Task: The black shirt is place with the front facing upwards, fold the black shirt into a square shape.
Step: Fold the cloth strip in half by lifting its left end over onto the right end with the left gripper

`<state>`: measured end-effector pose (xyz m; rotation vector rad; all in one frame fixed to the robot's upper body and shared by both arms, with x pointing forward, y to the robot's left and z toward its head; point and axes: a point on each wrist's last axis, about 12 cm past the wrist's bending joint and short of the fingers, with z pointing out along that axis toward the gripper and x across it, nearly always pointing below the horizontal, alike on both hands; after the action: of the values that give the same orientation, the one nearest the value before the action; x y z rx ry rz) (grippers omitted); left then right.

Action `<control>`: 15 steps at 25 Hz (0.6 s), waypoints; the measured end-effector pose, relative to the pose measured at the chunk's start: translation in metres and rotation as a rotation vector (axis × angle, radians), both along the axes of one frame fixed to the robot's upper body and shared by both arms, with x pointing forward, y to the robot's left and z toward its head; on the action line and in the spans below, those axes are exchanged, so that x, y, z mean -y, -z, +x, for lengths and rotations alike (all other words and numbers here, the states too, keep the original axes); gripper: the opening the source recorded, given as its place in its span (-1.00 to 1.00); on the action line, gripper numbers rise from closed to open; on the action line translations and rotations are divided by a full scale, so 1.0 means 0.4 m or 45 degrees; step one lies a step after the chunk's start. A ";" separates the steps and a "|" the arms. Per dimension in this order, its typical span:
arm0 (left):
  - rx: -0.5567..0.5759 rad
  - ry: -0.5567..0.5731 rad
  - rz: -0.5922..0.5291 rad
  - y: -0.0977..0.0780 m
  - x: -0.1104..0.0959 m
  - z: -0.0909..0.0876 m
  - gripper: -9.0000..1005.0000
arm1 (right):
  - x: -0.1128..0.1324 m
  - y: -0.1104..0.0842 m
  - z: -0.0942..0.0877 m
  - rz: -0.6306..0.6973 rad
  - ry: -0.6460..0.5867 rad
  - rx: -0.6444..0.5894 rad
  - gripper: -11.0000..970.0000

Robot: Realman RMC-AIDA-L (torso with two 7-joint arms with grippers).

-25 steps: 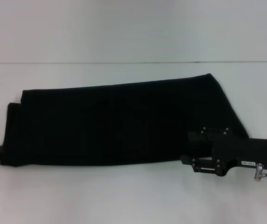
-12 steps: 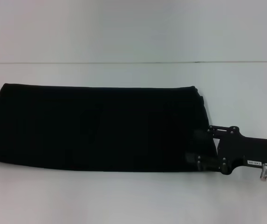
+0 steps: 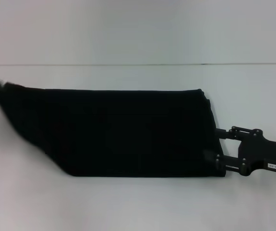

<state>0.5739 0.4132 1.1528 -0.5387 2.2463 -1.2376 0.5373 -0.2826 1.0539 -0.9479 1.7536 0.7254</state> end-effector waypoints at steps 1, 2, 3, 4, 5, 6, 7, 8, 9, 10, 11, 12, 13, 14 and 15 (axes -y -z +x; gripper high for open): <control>0.025 0.032 -0.015 -0.014 0.019 0.016 -0.86 | 0.004 0.001 -0.003 0.006 0.011 -0.002 0.48; 0.072 0.102 -0.039 -0.040 0.064 0.049 -0.86 | 0.009 0.003 -0.006 0.010 0.024 -0.004 0.48; 0.094 0.147 -0.051 -0.053 0.093 0.066 -0.86 | 0.013 0.004 -0.008 0.015 0.035 -0.005 0.48; 0.124 0.208 -0.059 -0.072 0.138 0.094 -0.85 | 0.018 0.006 -0.011 0.019 0.049 -0.007 0.48; 0.155 0.269 -0.068 -0.091 0.186 0.119 -0.85 | 0.022 0.007 -0.013 0.022 0.062 -0.008 0.48; 0.172 0.319 -0.072 -0.102 0.226 0.136 -0.84 | 0.025 0.009 -0.015 0.024 0.070 -0.011 0.48; 0.199 0.377 -0.076 -0.119 0.277 0.157 -0.84 | 0.030 0.011 -0.018 0.026 0.084 -0.013 0.48; 0.224 0.447 -0.081 -0.134 0.339 0.175 -0.84 | 0.034 0.013 -0.021 0.029 0.095 -0.016 0.48; 0.242 0.511 -0.083 -0.143 0.395 0.187 -0.83 | 0.039 0.015 -0.025 0.031 0.105 -0.019 0.48; 0.260 0.555 -0.082 -0.150 0.440 0.195 -0.83 | 0.045 0.016 -0.028 0.031 0.116 -0.022 0.48; 0.271 0.608 -0.082 -0.151 0.492 0.198 -0.83 | 0.048 0.018 -0.031 0.032 0.123 -0.024 0.48; 0.277 0.656 -0.078 -0.144 0.545 0.196 -0.82 | 0.053 0.019 -0.034 0.032 0.131 -0.026 0.48; 0.280 0.684 -0.075 -0.138 0.578 0.194 -0.82 | 0.057 0.021 -0.038 0.031 0.136 -0.030 0.48; 0.275 0.712 -0.070 -0.124 0.614 0.186 -0.82 | 0.060 0.022 -0.041 0.033 0.141 -0.032 0.48; 0.260 0.742 -0.061 -0.096 0.658 0.172 -0.81 | 0.063 0.023 -0.044 0.035 0.146 -0.034 0.48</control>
<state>0.6428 0.1502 1.1912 0.2474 2.2706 -1.5380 0.5198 -0.3078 1.0445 -0.8155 1.8011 0.6894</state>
